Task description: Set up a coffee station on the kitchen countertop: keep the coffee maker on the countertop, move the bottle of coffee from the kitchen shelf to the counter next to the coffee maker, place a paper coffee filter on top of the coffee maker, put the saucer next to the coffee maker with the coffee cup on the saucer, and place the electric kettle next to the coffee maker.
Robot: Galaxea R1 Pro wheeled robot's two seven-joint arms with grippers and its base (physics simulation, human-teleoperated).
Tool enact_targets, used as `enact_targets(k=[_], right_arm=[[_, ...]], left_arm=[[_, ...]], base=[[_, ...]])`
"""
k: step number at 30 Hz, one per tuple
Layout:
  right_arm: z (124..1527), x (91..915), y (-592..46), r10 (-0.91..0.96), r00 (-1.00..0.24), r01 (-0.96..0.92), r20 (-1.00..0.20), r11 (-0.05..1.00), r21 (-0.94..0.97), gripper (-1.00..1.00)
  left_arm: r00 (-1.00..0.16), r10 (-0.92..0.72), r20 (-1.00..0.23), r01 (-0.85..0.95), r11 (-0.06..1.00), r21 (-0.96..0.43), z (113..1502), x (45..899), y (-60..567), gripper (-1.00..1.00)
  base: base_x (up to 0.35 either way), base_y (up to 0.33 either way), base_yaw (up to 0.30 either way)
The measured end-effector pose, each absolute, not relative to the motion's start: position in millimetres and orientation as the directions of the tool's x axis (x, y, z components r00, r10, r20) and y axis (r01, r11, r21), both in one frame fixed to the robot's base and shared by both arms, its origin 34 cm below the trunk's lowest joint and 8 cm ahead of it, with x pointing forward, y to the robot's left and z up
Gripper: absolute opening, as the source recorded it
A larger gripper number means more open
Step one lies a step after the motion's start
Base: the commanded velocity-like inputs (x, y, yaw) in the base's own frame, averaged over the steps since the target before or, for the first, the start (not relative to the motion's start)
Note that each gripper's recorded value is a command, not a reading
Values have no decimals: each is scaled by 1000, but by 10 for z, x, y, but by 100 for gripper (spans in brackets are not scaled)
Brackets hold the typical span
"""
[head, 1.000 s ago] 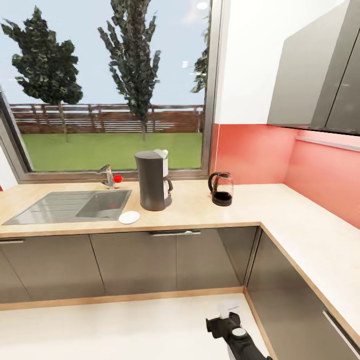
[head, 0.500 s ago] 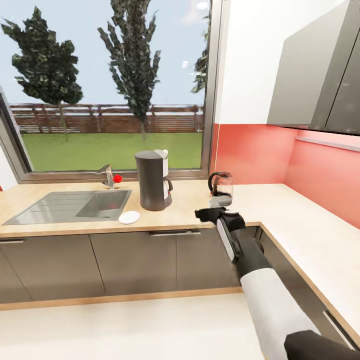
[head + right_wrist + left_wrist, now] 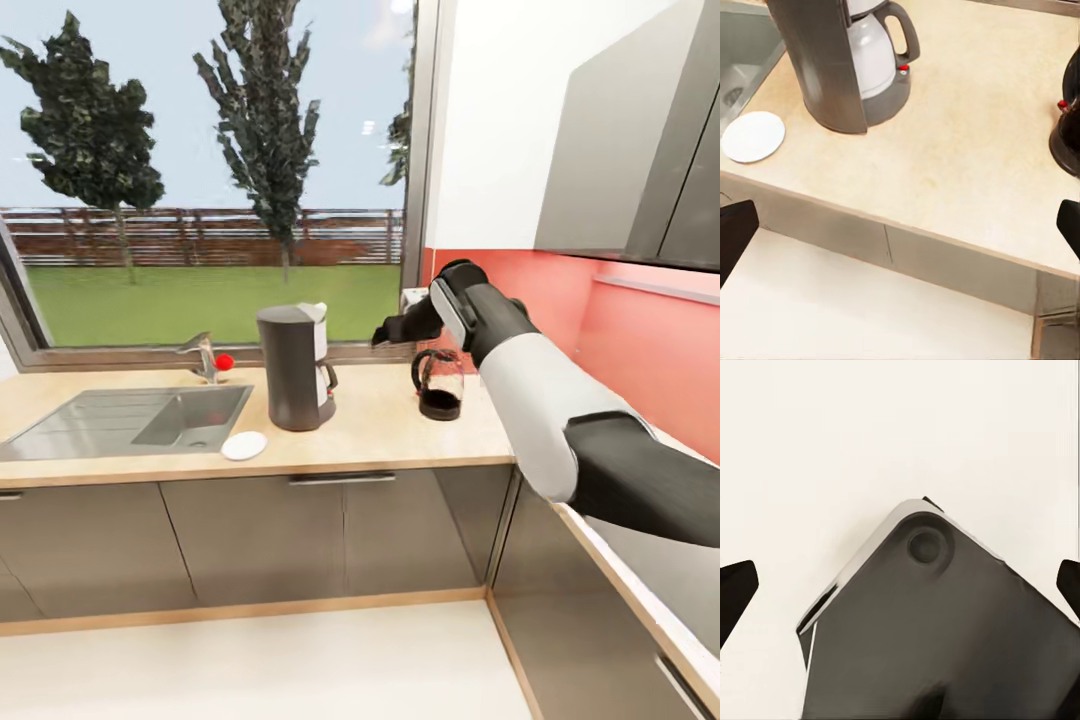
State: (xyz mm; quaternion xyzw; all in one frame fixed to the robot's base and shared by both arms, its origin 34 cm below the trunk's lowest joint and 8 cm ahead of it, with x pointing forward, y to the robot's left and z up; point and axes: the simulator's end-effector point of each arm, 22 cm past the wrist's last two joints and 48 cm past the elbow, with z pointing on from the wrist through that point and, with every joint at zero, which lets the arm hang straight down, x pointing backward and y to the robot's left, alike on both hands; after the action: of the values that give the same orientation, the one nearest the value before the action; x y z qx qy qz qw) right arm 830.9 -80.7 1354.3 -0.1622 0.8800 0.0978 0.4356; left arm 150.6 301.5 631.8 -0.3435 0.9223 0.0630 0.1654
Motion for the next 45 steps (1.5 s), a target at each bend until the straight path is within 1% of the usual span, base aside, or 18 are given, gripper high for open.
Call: enact_targets(k=[8, 13, 14, 15, 19, 21, 22, 25, 28, 31, 35, 38, 39, 45], right_arm=[[13741, 8319, -924, -243, -597, -358, -765, 934, -18, 100], [13697, 8321, -1022, -335, -587, -367, -737, 922, -126, 100], [13678, 8309, -984, -411, -558, -415, -721, 891, -186, 100], [13674, 8307, -964, -438, -543, -436, -716, 876, -205, 100], [13661, 8306, -978, -493, -505, -494, -709, 838, -231, 100], [13646, 8281, -929, -533, -472, -544, -702, 803, -244, 100], [13595, 8225, -864, -587, -436, -605, -682, 752, -261, 100], [13501, 8146, -849, -651, -404, -667, -643, 690, -280, 100], [13469, 8123, -862, -667, -397, -682, -631, 674, -283, 100], [13450, 8136, -982, -669, -405, -680, -623, 676, -284, 100], [13254, 8143, -1211, -670, -466, -659, -578, 699, -278, 100], [13010, 8121, -1476, -671, -538, -631, -510, 722, -284, 100], [12917, 8094, -1609, -658, -583, -609, -478, 742, -280, 100], [12868, 8052, -1617, -640, -616, -591, -459, 761, -268, 100]], left_arm=[[-723, -616, -311, -650, 760, 6, 6289, 1428, 2957, 100], [-724, -619, -304, -651, 759, 7, 6284, 1414, 2952, 100], [-725, -618, -302, -650, 760, 7, 6283, 1411, 2949, 100], [-726, -618, -302, -650, 760, 7, 6283, 1410, 2949, 100], [-725, -619, -301, -651, 759, 7, 6282, 1409, 2948, 100], [-725, -619, -301, -651, 759, 7, 6282, 1409, 2949, 100], [-725, -619, -300, -651, 759, 7, 6281, 1406, 2943, 100], [-726, -619, -300, -650, 760, 7, 6281, 1403, 2945, 100], [-726, -618, -300, -650, 760, 7, 6281, 1403, 2946, 100], [-727, -618, -299, -649, 761, 6, 6281, 1403, 2938, 100], [-729, -617, -299, -647, 762, 6, 6280, 1405, 2931, 100], [-730, -616, -298, -646, 763, 5, 6280, 1405, 2921, 100], [-730, -615, -297, -645, 764, 4, 6279, 1406, 2917, 100], [-729, -616, -298, -647, 763, 5, 6280, 1404, 2919, 100]], base=[[312, -118, 0], [326, -39, 0], [332, -5, 0], [333, -4, 0], [333, -1, 0], [333, 0, 0], [333, 0, 0], [333, 0, 0], [333, -5, 0], [328, -86, 0], [303, -180, 0], [291, -208, 0], [287, -216, 0], [299, -166, 0]])
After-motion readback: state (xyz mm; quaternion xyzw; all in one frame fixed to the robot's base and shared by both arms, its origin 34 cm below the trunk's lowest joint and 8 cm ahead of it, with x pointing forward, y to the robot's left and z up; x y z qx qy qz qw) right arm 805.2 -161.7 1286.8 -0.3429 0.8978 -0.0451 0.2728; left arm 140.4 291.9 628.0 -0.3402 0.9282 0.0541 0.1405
